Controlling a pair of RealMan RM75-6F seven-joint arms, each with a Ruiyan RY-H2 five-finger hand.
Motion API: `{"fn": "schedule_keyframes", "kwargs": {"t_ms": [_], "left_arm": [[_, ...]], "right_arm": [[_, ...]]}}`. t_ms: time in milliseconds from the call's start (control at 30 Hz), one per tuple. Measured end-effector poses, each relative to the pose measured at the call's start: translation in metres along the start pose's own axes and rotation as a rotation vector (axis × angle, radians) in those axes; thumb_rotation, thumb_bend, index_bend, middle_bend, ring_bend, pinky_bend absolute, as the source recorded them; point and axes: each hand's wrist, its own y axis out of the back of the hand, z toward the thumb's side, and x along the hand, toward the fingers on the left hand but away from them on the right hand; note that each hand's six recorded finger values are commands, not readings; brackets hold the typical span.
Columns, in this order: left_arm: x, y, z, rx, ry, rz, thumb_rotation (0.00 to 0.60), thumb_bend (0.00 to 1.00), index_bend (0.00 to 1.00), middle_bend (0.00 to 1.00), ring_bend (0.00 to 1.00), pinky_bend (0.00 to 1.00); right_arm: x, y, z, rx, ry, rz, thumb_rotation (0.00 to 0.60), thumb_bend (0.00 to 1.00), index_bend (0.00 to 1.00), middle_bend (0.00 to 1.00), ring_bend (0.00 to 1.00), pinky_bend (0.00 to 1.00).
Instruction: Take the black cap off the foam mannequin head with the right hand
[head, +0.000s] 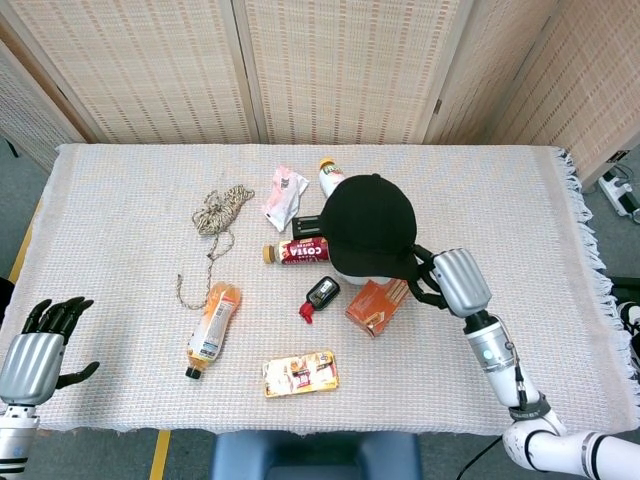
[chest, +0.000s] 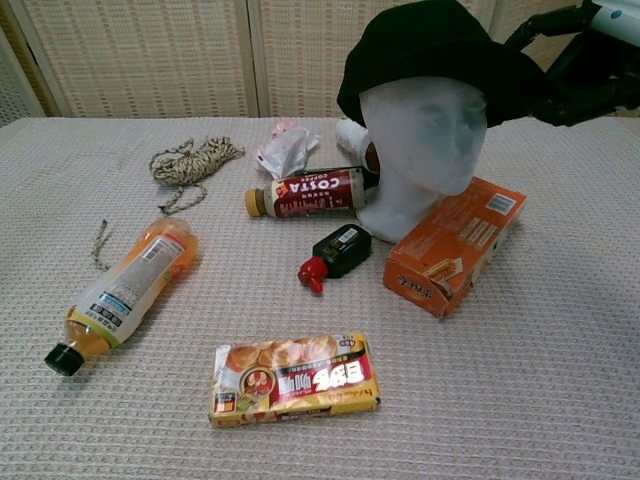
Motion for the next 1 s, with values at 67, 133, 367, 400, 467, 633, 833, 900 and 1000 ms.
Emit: {"fn": "schedule_keyframes", "kwargs": {"t_ms": [67, 133, 367, 400, 467, 633, 833, 900, 1000], "left_arm": [[0.001, 0.0, 0.0, 0.0, -0.001, -0.001, 0.6, 0.05, 0.2, 0.19, 0.19, 0.13], [0.001, 0.0, 0.001, 0.0, -0.004, -0.002, 0.6, 0.05, 0.2, 0.19, 0.19, 0.13], [0.003, -0.003, 0.003, 0.0, -0.012, -0.011, 0.6, 0.05, 0.2, 0.19, 0.19, 0.13], [0.004, -0.004, 0.004, 0.0, -0.013, -0.014, 0.6, 0.05, 0.2, 0.19, 0.19, 0.13], [0.004, -0.005, 0.004, 0.0, -0.014, -0.016, 0.6, 0.05, 0.2, 0.19, 0.19, 0.13], [0.004, -0.007, 0.005, -0.001, -0.017, -0.022, 0.6, 0.05, 0.2, 0.18, 0.19, 0.13], [0.005, -0.008, 0.005, 0.0, -0.018, -0.024, 0.6, 0.05, 0.2, 0.18, 0.19, 0.13], [0.005, -0.009, 0.005, 0.001, -0.02, -0.027, 0.6, 0.05, 0.2, 0.18, 0.19, 0.13], [0.006, -0.01, 0.006, 0.001, -0.021, -0.03, 0.6, 0.05, 0.2, 0.18, 0.19, 0.13]], "right_arm": [[-0.001, 0.003, 0.0, -0.016, 0.001, -0.029, 0.6, 0.91, 0.66, 0.95, 1.0, 1.0], [-0.002, 0.007, -0.001, -0.028, -0.001, -0.06, 0.6, 0.92, 0.67, 0.95, 1.0, 1.0], [-0.01, 0.026, -0.012, -0.001, -0.043, -0.179, 0.6, 0.93, 0.68, 0.95, 1.0, 1.0], [-0.011, 0.027, -0.014, 0.007, -0.049, -0.186, 0.6, 0.93, 0.68, 0.95, 1.0, 1.0], [-0.015, 0.031, -0.018, 0.025, -0.061, -0.202, 0.6, 0.93, 0.68, 0.95, 1.0, 1.0], [-0.026, 0.04, -0.029, 0.056, -0.095, -0.23, 0.6, 0.94, 0.69, 0.95, 1.0, 1.0], [-0.04, 0.053, -0.046, 0.105, -0.137, -0.249, 0.6, 0.94, 0.69, 0.95, 1.0, 1.0], [-0.045, 0.056, -0.052, 0.118, -0.152, -0.25, 0.6, 0.94, 0.69, 0.95, 1.0, 1.0], [-0.051, 0.061, -0.061, 0.141, -0.173, -0.251, 0.6, 0.95, 0.7, 0.95, 1.0, 1.0]]}}
